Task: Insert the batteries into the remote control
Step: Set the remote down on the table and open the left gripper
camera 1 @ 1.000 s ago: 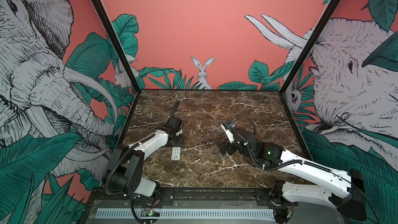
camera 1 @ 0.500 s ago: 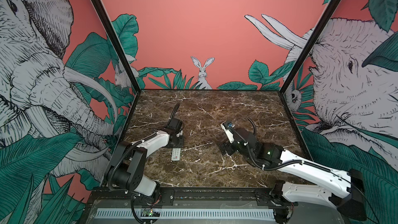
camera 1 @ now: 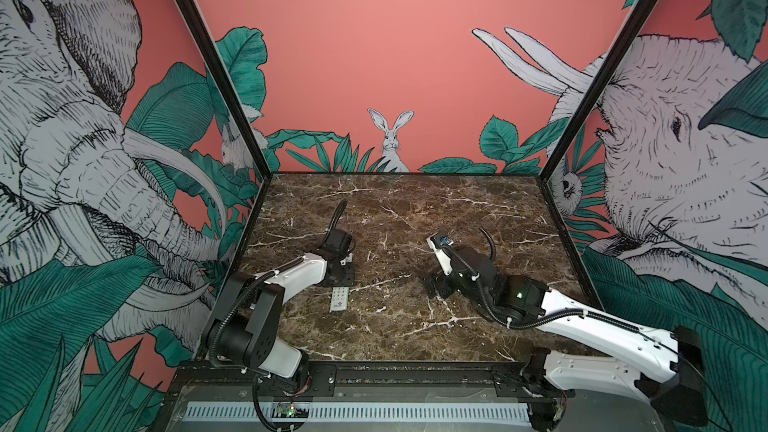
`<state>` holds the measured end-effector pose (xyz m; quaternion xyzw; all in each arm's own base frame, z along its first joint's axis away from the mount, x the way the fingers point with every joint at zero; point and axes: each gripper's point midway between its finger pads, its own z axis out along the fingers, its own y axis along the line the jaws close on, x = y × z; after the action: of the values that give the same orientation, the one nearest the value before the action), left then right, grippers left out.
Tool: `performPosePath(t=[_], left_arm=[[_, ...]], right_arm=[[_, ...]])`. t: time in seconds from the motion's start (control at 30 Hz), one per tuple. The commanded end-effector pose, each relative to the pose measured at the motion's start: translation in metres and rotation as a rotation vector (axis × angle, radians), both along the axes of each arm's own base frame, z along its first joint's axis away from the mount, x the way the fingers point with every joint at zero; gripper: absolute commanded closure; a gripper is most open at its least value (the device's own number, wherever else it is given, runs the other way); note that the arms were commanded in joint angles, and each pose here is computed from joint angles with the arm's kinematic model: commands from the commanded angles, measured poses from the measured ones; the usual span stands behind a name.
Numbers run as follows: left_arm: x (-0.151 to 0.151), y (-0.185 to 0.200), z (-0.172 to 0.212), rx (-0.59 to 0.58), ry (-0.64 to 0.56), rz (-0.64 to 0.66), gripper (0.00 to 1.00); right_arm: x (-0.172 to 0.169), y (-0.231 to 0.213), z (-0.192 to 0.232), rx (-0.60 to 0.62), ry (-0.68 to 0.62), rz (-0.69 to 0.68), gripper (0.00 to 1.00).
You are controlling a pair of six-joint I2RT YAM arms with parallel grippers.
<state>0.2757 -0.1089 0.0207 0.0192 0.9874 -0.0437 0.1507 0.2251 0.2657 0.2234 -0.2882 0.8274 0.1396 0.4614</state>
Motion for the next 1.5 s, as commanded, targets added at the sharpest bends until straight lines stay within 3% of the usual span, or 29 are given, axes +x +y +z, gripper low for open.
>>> performPosePath(t=[0.0, 0.9, 1.3, 1.47], left_arm=[[-0.009, 0.004, -0.012, 0.014, 0.029, 0.016, 0.66], [-0.012, 0.006, -0.017, 0.017, 0.04, 0.041, 0.59], [-0.012, 0.003, -0.012, -0.01, 0.026, 0.043, 0.4], [-0.011, 0.003, -0.002, -0.016, 0.007, 0.036, 0.26]], right_arm=[[0.003, -0.003, 0.006, 0.017, -0.021, -0.019, 0.01], [0.002, -0.011, 0.011, 0.009, -0.051, -0.025, 0.01], [0.003, -0.015, 0.017, -0.01, -0.053, -0.036, 0.01], [0.004, -0.016, 0.016, -0.026, -0.046, -0.046, 0.01]])
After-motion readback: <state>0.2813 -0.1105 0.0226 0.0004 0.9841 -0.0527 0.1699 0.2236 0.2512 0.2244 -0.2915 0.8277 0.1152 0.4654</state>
